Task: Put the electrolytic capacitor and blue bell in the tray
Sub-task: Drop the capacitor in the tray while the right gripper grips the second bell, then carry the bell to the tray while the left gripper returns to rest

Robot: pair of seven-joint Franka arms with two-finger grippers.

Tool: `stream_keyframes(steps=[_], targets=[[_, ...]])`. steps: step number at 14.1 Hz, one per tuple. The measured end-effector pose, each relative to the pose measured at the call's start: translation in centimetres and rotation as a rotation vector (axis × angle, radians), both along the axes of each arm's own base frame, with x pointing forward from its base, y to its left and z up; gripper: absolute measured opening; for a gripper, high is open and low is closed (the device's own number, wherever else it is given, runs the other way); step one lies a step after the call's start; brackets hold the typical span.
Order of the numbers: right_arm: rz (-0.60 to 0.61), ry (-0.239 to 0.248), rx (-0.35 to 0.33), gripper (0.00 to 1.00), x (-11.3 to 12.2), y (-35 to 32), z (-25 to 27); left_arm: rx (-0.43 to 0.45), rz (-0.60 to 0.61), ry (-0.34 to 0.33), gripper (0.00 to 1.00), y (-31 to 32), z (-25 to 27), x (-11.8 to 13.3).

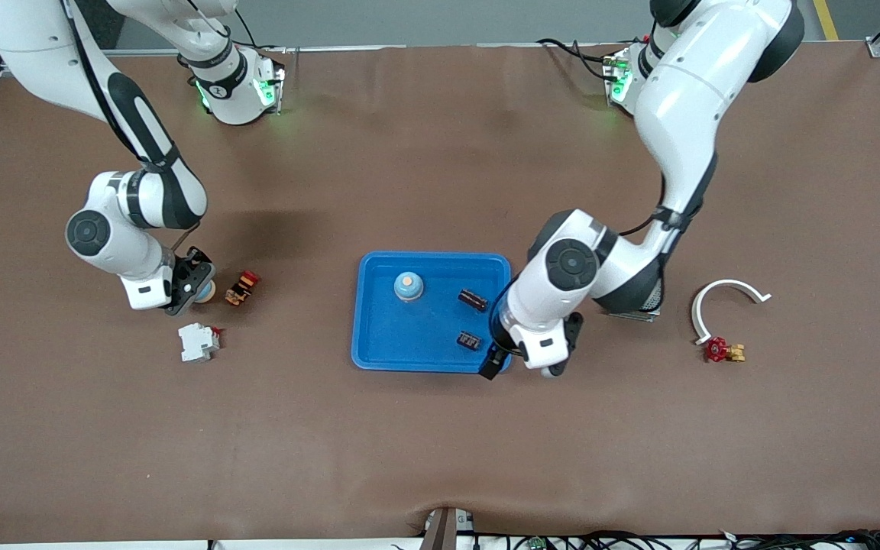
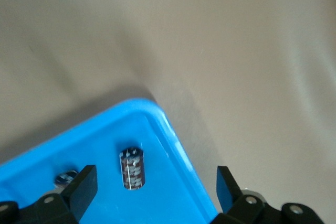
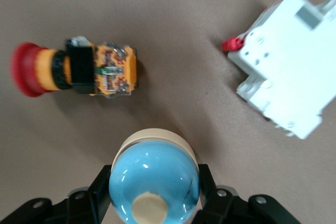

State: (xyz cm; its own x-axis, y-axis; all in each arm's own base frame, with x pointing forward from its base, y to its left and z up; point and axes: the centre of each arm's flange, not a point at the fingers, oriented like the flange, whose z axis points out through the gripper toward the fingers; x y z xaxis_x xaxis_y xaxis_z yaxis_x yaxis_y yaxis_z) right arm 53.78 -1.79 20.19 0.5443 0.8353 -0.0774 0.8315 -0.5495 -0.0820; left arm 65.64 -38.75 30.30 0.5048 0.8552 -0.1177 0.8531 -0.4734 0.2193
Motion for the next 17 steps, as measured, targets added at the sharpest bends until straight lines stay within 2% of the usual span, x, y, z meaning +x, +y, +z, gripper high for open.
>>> stream_keyframes(steps=[2, 6, 9, 13, 15, 17], targets=[[-0.020, 0.047, -0.004, 0.69, 2.0, 0.7, 3.4, 0.028, -0.060, -0.024, 1.00, 1.8, 3.5, 0.6], [-0.099, 0.083, -0.031, 0.69, 5.3, 4.8, 9.8, 0.099, -0.235, -0.080, 1.00, 5.7, 11.0, 1.0], [-0.205, 0.071, -0.063, 0.69, 6.2, 10.3, 12.9, 0.181, -0.397, -0.070, 1.00, 11.4, 15.6, 1.3], [-0.371, 0.027, -0.097, 0.69, 5.6, 18.4, 14.8, 0.254, -0.542, -0.018, 1.00, 18.5, 20.2, 0.7], [-0.474, 0.004, -0.088, 0.69, 5.2, 21.8, 15.9, 0.277, -0.610, -0.006, 1.00, 21.3, 22.1, 0.3], [-0.573, -0.013, -0.051, 0.69, 5.3, 24.3, 17.4, 0.298, -0.679, 0.007, 1.00, 24.6, 24.0, -0.2]])
